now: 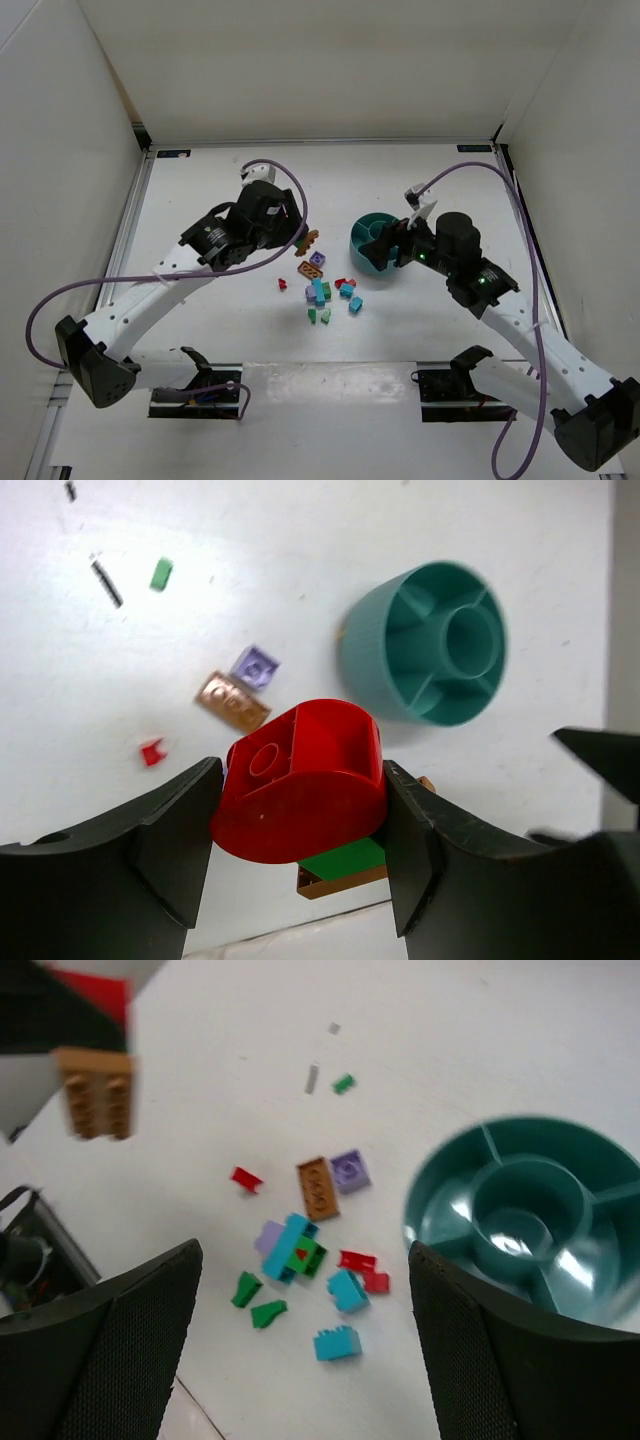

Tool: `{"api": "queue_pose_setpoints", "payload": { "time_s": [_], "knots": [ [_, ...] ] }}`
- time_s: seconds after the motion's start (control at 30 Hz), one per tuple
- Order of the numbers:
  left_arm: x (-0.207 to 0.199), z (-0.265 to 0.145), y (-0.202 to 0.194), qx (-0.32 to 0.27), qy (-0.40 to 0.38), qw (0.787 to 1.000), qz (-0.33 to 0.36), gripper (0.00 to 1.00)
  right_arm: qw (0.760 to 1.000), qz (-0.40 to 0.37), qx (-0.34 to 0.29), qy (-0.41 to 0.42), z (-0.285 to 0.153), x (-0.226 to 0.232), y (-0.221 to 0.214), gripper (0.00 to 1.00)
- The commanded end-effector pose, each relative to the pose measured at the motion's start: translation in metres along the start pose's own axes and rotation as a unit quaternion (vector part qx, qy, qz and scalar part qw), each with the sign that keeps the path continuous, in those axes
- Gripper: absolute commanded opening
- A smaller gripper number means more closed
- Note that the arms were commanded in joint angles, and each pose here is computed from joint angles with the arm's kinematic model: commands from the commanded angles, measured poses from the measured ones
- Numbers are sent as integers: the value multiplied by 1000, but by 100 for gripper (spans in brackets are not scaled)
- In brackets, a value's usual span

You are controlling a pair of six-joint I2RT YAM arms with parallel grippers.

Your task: Sort the legos into containers by color

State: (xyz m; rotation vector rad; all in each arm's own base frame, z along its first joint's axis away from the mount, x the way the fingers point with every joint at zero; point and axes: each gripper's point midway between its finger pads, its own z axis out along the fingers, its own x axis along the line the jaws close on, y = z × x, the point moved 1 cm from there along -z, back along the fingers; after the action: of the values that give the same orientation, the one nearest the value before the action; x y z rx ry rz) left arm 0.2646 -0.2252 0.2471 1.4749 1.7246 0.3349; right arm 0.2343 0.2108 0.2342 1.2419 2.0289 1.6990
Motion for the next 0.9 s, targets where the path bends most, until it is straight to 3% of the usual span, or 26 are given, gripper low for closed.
{"api": "queue_pose_setpoints", "payload": {
  "time_s": [0.0,0.23,0.4,0.53,0.87],
  "knots": [
    [-23,-7,26,-45,-39,998,-19,49,984,-89,-73,139,-8,59,35,85],
    [-51,-15,35,-54,-104,992,-51,49,967,-122,-73,212,8,103,51,85],
    [-63,-24,39,-77,-142,984,-71,48,968,-114,-83,210,23,98,60,90],
    [-66,-24,36,-77,-137,985,-77,48,958,-136,-94,234,26,109,63,90],
    [-73,-31,30,-97,-138,980,-106,47,960,-130,-151,198,31,103,83,87]
  ]
}}
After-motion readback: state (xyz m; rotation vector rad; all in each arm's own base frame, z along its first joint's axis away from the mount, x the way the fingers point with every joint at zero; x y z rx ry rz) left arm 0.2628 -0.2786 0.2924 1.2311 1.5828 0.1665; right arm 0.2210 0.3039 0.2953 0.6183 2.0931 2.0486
